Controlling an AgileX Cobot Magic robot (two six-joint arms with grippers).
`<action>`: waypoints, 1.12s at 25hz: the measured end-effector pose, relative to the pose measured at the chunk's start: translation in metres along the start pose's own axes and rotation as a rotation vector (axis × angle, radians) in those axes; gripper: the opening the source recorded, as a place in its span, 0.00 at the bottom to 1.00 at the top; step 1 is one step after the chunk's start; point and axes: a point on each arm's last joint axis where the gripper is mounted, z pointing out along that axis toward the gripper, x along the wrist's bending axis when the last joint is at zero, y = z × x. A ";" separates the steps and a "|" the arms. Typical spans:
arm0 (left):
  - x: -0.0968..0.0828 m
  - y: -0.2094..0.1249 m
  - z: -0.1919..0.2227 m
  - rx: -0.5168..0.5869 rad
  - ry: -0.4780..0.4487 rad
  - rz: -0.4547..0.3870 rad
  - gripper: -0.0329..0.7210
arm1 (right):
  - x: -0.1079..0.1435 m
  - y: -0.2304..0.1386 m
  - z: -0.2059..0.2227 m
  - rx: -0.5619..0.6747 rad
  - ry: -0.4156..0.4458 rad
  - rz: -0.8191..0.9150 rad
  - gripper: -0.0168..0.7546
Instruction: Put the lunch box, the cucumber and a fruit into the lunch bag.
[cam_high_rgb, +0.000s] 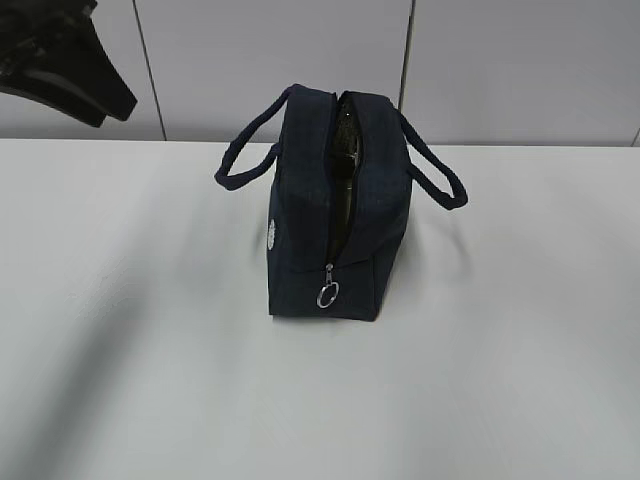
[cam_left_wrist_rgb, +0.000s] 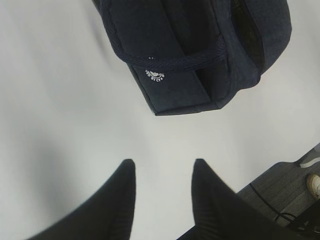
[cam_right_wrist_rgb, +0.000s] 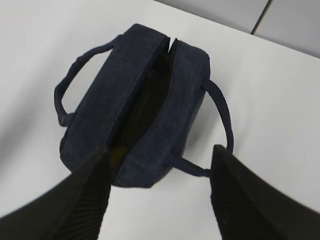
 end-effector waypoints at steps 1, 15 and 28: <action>-0.001 0.000 -0.001 -0.001 0.000 0.001 0.38 | 0.002 -0.006 -0.004 0.008 -0.006 -0.009 0.63; -0.011 -0.004 -0.018 -0.036 0.002 0.017 0.37 | 0.023 -0.122 -0.040 -0.131 0.033 -0.104 0.63; -0.032 -0.007 -0.020 -0.043 -0.039 0.030 0.37 | 0.007 -0.240 0.001 -0.193 0.045 -0.172 0.63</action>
